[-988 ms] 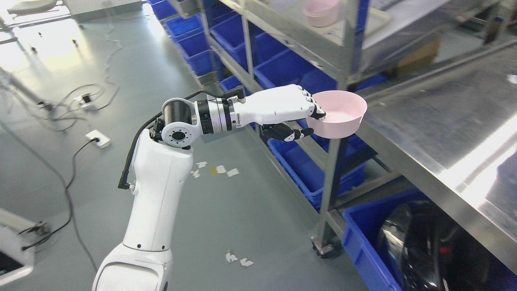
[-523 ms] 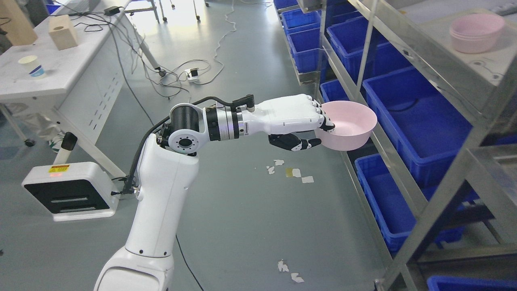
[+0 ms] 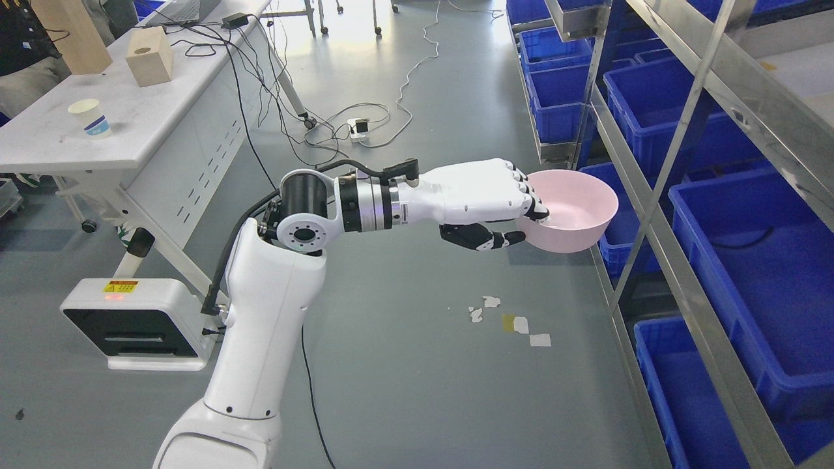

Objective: Stack pink IKEA bowl on shelf middle layer
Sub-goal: 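Hold the pink bowl in the left hand while turning to the other shelf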

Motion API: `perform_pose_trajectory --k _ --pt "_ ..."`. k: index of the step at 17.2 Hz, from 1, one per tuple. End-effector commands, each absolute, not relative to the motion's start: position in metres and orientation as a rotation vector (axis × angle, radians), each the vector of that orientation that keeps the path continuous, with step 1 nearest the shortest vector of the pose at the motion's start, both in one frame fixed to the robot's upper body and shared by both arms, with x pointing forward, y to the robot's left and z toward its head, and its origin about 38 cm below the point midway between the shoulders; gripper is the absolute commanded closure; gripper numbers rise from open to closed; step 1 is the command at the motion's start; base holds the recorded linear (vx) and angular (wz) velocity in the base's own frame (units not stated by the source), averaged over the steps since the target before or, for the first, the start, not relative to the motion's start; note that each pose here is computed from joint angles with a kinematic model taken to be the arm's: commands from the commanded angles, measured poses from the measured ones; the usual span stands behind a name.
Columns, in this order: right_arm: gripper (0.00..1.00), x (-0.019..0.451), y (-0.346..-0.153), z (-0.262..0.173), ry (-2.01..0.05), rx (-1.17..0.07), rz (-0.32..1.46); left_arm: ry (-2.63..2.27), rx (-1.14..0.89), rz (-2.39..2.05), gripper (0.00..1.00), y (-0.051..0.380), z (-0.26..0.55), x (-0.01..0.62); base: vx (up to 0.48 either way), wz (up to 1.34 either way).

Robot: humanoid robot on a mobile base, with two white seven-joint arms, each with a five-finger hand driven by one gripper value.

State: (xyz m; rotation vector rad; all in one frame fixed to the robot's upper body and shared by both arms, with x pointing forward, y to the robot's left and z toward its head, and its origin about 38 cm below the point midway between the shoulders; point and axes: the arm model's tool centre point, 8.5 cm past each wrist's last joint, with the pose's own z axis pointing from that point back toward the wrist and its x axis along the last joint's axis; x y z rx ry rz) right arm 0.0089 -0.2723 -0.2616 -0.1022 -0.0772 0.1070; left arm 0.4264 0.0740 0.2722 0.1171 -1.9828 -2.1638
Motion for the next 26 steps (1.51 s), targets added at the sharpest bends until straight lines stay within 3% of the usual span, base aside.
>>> perform_pose_trajectory --k 1,26 --pt "0.00 0.013 -0.283 -0.261 -0.091 -0.119 0.108 -1.974 0.131 -2.190 0.98 0.076 0.272 0.423 0.394 0.13" --pt "0.00 0.013 -0.283 -0.261 -0.091 -0.119 0.108 -2.074 0.120 -2.163 0.98 0.070 0.288 0.416 0.340 0.06"
